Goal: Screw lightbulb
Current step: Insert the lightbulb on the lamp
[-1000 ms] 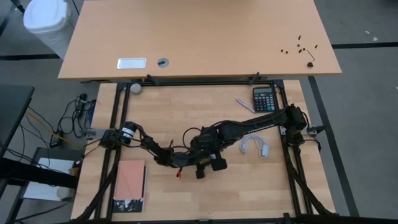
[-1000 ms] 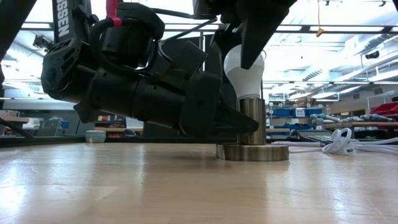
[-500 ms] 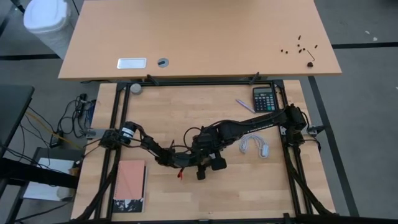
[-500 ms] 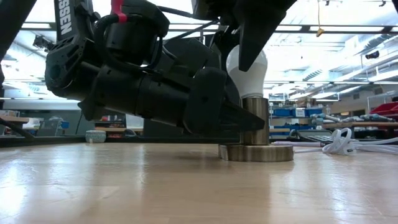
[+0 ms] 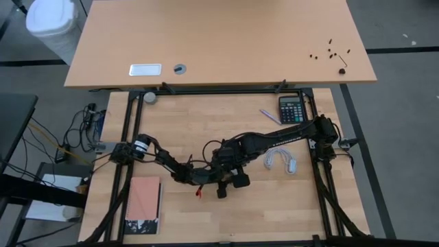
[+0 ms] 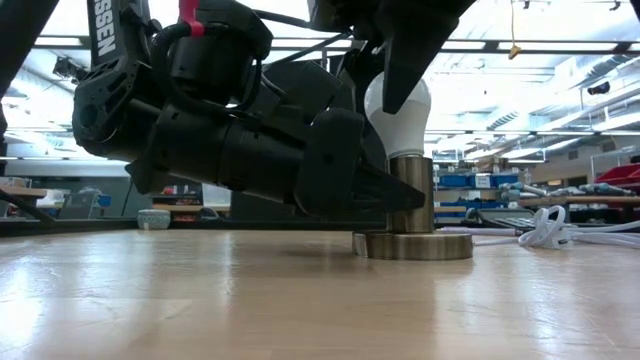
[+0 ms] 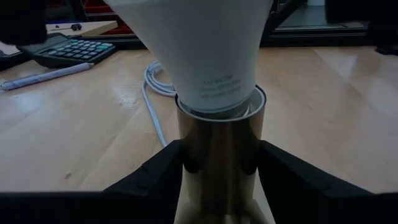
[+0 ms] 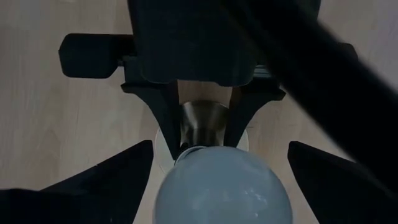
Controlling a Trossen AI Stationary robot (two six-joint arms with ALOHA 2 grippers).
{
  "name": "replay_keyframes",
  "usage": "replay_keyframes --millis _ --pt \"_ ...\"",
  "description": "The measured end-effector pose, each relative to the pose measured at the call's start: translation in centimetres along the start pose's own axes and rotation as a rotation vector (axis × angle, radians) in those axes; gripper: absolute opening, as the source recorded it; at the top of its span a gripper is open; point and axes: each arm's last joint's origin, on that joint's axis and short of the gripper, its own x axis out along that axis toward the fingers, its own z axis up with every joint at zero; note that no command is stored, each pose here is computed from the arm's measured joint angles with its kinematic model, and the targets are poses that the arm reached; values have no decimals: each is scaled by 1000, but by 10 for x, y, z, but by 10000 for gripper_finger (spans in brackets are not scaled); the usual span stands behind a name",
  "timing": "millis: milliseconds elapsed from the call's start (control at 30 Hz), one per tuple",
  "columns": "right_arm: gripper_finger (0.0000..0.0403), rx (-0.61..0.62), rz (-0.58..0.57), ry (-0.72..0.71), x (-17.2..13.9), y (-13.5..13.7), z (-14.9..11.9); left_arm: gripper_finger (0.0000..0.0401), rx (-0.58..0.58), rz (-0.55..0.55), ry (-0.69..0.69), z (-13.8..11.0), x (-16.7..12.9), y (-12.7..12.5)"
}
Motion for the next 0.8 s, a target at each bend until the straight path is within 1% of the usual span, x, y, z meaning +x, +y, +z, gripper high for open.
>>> replay_keyframes --millis 167,367,600,800 --pt "377 -3 24 7 1 2 0 198 0 0 0 0 0 0" --pt "374 -3 29 60 5 4 -4 198 1 0 0 0 0 0" --pt "374 2 29 66 5 4 -5 198 0 0 0 0 0 0" --pt "374 10 34 88 16 7 -3 198 -1 1 0 0 0 0"
